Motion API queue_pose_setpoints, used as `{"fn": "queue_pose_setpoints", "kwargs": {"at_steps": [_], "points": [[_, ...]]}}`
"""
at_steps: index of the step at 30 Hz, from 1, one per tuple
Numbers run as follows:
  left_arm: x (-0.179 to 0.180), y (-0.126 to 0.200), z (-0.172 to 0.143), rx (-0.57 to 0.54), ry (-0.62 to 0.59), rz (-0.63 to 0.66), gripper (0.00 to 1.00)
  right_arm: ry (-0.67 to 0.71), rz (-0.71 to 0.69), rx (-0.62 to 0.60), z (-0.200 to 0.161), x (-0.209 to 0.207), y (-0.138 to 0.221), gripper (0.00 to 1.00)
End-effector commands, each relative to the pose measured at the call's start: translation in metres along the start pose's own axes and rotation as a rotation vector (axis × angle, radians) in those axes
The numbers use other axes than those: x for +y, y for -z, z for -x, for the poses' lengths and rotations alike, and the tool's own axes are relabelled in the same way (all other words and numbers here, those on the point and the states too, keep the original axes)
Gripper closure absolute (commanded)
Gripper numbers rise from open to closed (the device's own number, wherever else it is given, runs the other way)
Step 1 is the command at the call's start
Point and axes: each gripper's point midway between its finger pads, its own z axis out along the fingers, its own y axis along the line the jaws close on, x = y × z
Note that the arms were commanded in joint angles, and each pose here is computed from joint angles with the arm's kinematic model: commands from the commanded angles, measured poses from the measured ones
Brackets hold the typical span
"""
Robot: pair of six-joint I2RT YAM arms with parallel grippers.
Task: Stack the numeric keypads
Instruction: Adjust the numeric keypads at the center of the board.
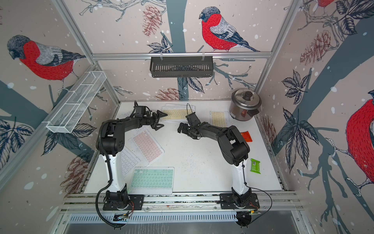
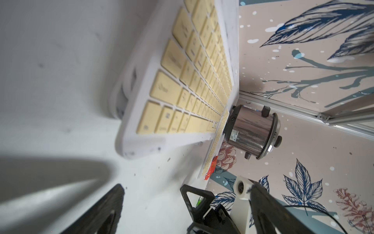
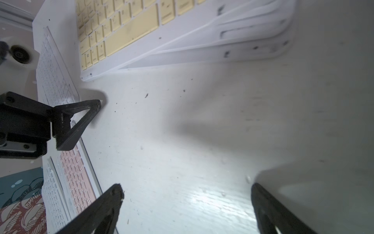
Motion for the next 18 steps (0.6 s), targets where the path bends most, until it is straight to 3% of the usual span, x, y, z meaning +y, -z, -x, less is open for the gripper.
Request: {"fn": "queue_pose_setpoints", "kwargs": {"at_steps": [1, 18], "points": [[-0.006, -0.005, 0.016, -0.038, -0.015, -0.004, 0.04, -0.007, -0.02, -0.007, 0.0, -0.015, 0.006, 0.0], [-0.019, -0.015, 0.037, -0.039, -0.031, 0.015, 0.04, -0.02, -0.025, 0.013, -0.006, -0.028, 0.002, 0.0]]}}
